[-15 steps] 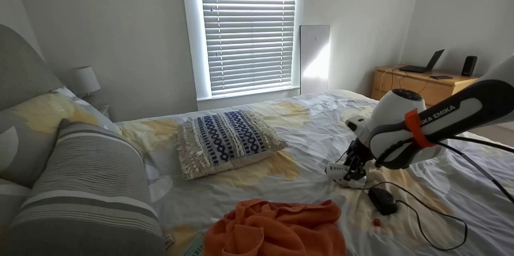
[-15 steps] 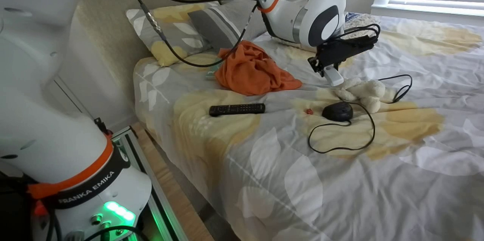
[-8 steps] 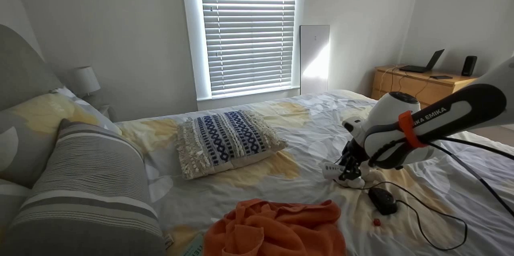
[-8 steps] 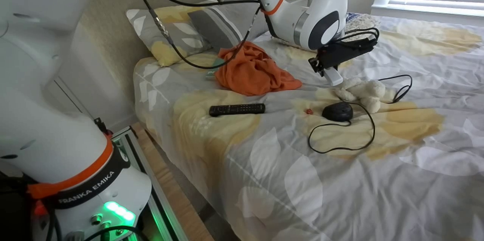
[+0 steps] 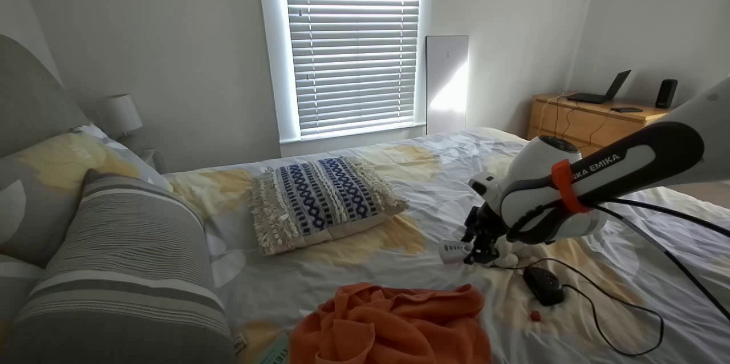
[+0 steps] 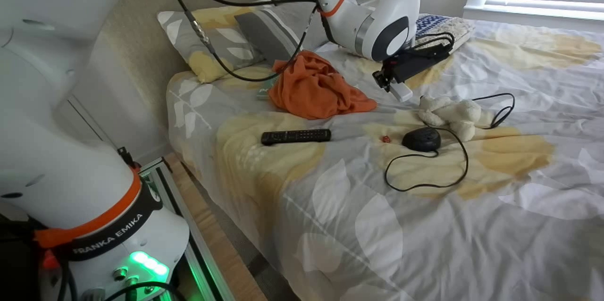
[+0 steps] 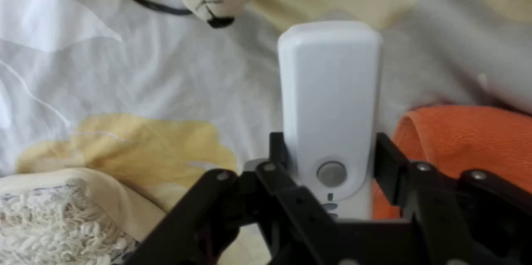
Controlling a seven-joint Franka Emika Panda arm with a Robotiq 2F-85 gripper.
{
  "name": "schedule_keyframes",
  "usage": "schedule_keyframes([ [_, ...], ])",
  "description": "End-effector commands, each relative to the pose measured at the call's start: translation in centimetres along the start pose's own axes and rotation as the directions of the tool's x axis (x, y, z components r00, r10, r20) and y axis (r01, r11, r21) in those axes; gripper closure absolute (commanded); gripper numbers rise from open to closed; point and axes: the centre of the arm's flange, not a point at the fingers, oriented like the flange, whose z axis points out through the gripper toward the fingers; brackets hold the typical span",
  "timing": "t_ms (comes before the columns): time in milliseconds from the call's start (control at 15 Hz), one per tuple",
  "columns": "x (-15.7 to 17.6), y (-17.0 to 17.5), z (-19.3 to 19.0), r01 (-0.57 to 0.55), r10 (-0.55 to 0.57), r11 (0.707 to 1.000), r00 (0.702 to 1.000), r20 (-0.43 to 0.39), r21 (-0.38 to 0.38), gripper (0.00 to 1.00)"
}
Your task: Move the white remote forward on the bed
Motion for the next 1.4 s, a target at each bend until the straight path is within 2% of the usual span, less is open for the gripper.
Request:
schedule_keyframes([
  [0, -0.7, -0.2, 2.2, 0.109, -0.107, 0.993, 0.993, -0.056, 0.041, 0.72],
  [200, -1.7, -0.3, 4.1, 0.211, -0.210, 0.977, 0.977, -0.040, 0.026, 0.72],
  [467, -2.7, -0.4, 5.9, 0.336, -0.335, 0.941, 0.942, -0.036, 0.034, 0.72],
  [533, -2.8, -0.4, 6.1, 0.361, -0.360, 0.932, 0.932, -0.036, 0.040, 0.22],
  [600, -2.7, -0.4, 6.1, 0.364, -0.362, 0.931, 0.931, -0.037, 0.036, 0.21],
  [800, -1.1, 0.0, 3.8, 0.333, -0.334, 0.942, 0.942, 0.030, 0.041, 0.00],
  [867, -0.2, 0.0, 2.7, 0.301, -0.302, 0.953, 0.952, 0.051, 0.034, 0.00],
  [1067, 2.5, -0.4, -1.2, 0.159, -0.170, 0.982, 0.978, 0.118, 0.101, 0.00],
  [1333, 5.4, -1.9, -5.1, -0.008, -0.021, 0.972, 0.993, 0.120, 0.236, 0.01],
])
